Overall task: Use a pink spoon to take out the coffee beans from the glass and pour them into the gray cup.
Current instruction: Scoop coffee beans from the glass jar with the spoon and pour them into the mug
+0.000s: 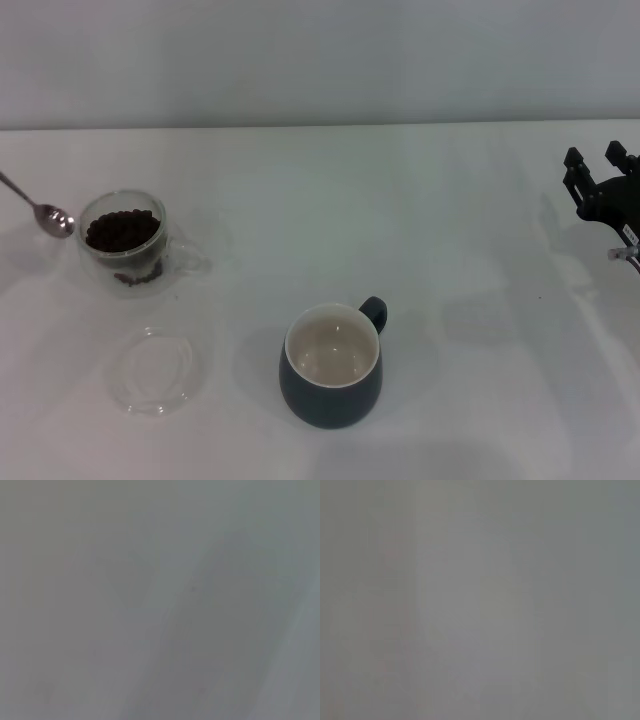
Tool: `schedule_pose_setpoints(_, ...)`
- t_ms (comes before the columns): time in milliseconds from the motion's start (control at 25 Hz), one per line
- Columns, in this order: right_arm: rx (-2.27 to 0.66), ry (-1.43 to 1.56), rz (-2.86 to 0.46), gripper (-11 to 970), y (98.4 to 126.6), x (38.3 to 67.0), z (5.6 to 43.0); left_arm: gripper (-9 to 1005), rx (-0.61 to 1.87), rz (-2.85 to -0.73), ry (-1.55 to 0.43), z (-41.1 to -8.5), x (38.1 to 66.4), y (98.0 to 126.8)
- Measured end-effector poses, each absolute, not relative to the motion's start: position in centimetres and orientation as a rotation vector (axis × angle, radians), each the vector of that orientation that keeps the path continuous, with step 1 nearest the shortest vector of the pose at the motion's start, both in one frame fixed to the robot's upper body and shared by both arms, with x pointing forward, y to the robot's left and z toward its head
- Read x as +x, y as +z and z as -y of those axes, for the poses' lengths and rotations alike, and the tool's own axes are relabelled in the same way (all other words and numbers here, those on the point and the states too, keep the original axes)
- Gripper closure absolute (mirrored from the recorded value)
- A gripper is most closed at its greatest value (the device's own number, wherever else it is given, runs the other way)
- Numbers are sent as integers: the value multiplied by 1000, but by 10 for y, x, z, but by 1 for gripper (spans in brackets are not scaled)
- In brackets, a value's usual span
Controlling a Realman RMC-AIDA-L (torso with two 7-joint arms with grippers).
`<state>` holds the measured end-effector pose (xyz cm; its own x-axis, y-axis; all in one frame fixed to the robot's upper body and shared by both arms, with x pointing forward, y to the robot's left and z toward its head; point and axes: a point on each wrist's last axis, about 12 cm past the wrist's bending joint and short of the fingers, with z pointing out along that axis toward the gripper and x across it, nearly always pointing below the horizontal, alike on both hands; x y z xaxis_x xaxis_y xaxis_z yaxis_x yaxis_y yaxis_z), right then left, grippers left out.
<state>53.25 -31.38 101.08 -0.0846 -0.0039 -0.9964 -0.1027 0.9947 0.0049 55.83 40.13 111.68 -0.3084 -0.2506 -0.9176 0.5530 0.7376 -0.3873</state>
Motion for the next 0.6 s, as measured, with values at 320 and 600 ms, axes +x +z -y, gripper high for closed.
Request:
schedule_pose_setpoints(320,-82,96,-1649,420,1012,535,310,863,296,-1649,-774,-385,567,1117)
schedule_pose_setpoints(600,-62,99,-1653,420,1011,533,311,863,210,-1640,-732,-379,576,1112)
